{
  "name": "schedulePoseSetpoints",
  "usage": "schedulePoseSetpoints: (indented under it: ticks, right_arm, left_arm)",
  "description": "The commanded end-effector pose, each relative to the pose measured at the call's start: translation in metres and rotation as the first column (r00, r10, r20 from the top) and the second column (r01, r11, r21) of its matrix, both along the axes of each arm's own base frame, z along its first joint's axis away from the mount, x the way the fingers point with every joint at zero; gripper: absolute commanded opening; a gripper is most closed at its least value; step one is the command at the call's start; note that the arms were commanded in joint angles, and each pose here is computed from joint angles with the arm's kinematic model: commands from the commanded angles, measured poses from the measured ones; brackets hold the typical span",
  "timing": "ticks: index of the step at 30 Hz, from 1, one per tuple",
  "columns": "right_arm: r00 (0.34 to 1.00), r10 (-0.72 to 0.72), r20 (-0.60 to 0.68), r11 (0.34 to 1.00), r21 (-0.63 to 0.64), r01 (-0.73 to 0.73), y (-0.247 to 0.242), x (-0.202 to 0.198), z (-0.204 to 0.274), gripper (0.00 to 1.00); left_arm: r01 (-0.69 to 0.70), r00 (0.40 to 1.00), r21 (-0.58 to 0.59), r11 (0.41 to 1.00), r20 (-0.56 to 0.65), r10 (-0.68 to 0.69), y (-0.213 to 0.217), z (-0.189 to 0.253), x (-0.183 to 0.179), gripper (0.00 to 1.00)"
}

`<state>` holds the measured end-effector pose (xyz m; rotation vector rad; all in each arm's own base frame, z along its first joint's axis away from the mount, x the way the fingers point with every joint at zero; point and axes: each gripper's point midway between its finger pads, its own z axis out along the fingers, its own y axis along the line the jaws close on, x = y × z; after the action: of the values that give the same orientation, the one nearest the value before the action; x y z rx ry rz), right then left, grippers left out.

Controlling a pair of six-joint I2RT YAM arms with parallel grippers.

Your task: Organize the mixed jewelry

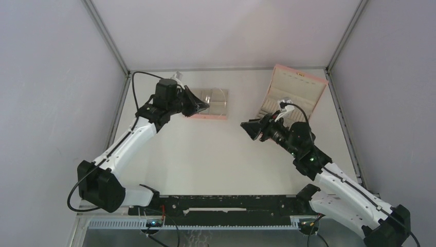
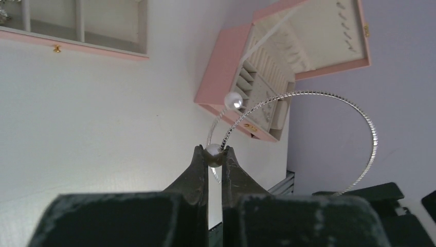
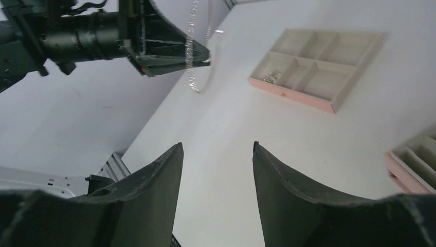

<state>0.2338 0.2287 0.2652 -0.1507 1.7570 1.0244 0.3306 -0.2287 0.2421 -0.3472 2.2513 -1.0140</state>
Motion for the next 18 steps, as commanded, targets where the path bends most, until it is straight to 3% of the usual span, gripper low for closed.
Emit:
schedulePoseSetpoints:
  ticks: [1,18]
  right_arm:
    - [0.971,0.004,0.239,0.994,0.103,-0.029,0.023,0.0,0.049,0.62]
    - [0.952,-0.022,0.305,0.986,0.166,-0.03,0.068,0.027,0.061,0.65]
  left_arm:
    - [-0.009,0.997,-0.125,0.992,0.075,0.018,-0.011,0.052,0.006,0.0]
    - [0.003,0.998,-0.18,0.984,0.062,0.009,-0.017,0.064,0.004,0.0]
